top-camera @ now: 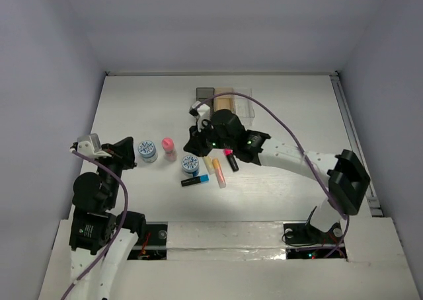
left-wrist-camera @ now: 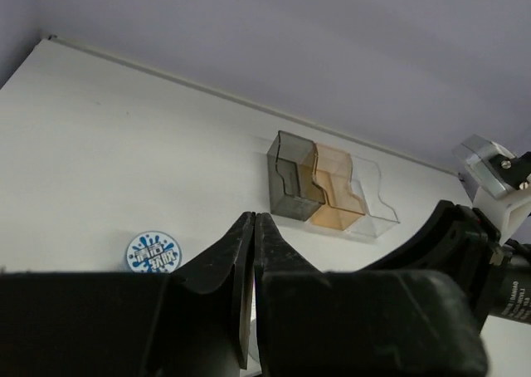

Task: Sort the stationery into containers
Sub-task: Pick up the stationery from the center of the board.

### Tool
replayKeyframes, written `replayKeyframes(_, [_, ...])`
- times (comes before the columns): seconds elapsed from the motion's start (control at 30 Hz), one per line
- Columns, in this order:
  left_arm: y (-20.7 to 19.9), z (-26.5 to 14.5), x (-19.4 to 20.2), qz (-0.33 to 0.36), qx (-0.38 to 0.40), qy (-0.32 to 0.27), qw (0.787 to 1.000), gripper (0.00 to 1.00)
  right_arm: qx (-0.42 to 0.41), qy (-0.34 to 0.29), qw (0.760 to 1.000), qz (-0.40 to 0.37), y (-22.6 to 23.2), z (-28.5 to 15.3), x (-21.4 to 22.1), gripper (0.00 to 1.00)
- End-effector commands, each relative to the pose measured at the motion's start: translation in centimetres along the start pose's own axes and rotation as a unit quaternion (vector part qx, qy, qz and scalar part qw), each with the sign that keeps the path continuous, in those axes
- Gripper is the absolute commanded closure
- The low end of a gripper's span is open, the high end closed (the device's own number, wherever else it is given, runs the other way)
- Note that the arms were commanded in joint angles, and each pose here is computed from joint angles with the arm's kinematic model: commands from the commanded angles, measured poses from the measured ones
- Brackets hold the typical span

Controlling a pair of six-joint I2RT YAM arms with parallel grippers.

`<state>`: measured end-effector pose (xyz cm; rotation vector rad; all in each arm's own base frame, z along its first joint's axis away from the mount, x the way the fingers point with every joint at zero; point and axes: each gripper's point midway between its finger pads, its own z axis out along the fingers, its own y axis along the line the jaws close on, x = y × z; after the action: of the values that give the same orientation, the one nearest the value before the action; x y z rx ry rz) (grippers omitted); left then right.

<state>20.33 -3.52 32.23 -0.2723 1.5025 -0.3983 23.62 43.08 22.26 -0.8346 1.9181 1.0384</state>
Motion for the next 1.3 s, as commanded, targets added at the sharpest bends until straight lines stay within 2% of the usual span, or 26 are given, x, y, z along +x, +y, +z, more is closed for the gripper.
replayKeyframes(0.0, [1.5, 0.7, 0.1, -0.007, -0.044, -0.003, 0.999, 1.00, -0.011, -0.028, 0.998, -0.050, 1.1, 2.1, -2.8, 0.68])
replayKeyframes(0.03, [1.3, 0.7, 0.0, -0.008, -0.039, -0.004, 0.999, 1.00, -0.014, -0.026, 0.998, -0.050, 1.1, 2.8, -2.8, 0.49])
replayKeyframes(0.1, [1.3, 0.5, -0.1, -0.008, -0.038, -0.010, 0.999, 1.00, -0.006, -0.007, 0.999, -0.050, 0.4, 4.9, -1.3, 0.34])
replayKeyframes(0.13, [1.4, 0.5, -0.2, -0.009, -0.040, -0.013, 0.999, 0.98, 0.000, -0.005, 0.999, -0.050, 0.1, 5.5, -1.2, 0.23])
replayKeyframes(0.17, [1.6, 0.5, -0.3, -0.009, -0.045, -0.015, 0.999, 0.89, 0.008, 0.000, 0.999, -0.049, -0.6, 6.6, -0.8, 0.19])
replayKeyframes(0.23, [1.4, 0.6, -0.1, -0.007, -0.038, -0.011, 0.999, 0.79, 0.019, 0.018, 0.999, -0.047, -1.3, 7.5, 0.1, 0.15])
replayKeyframes(0.27, [1.3, 0.7, 0.1, -0.005, -0.035, -0.007, 0.999, 0.70, 0.024, 0.013, 0.998, -0.048, -1.4, 8.0, -0.4, 0.15])
replayKeyframes(0.33, [0.9, 0.7, 0.1, -0.005, -0.024, -0.007, 1.000, 0.63, 0.042, 0.023, 0.998, -0.046, -2.5, 9.1, 0.5, 0.14])
replayKeyframes(0.47, [1.0, 0.8, 0.2, -0.003, -0.024, -0.005, 1.000, 0.61, 0.086, 0.024, 0.995, -0.036, -4.4, 10.2, 1.0, 0.14])
replayKeyframes(0.57, [0.8, 0.5, -0.2, -0.004, -0.018, -0.015, 1.000, 0.57, 0.081, 0.028, 0.995, -0.040, -4.7, 11.3, 1.5, 0.14])
replayKeyframes(0.7, [0.9, 0.9, 0.2, -0.002, -0.023, -0.004, 1.000, 0.54, 0.066, 0.004, 0.997, -0.049, -4.4, 12.4, 0.7, 0.14])
replayKeyframes(0.97, [0.5, 0.8, 0.3, 0.001, -0.008, -0.004, 1.000, 0.39, 0.056, -0.015, 0.997, -0.050, -4.4, 13.5, 0.5, 0.22])
replayKeyframes(1.1, [0.5, 1.0, 0.5, 0.000, -0.009, 0.000, 1.000, 0.39, 0.072, -0.032, 0.996, -0.038, -5.0, 13.8, 0.3, 0.24])
replayKeyframes(1.2, [0.3, 0.8, 0.3, 0.001, -0.002, -0.004, 1.000, 0.39, 0.069, -0.039, 0.996, -0.038, -4.9, 13.8, 0.0, 0.33])
replayKeyframes(1.27, [0.4, 0.8, 0.3, 0.000, -0.005, -0.005, 1.000, 0.39, 0.075, -0.038, 0.996, -0.038, -5.1, 13.8, 0.1, 0.45])
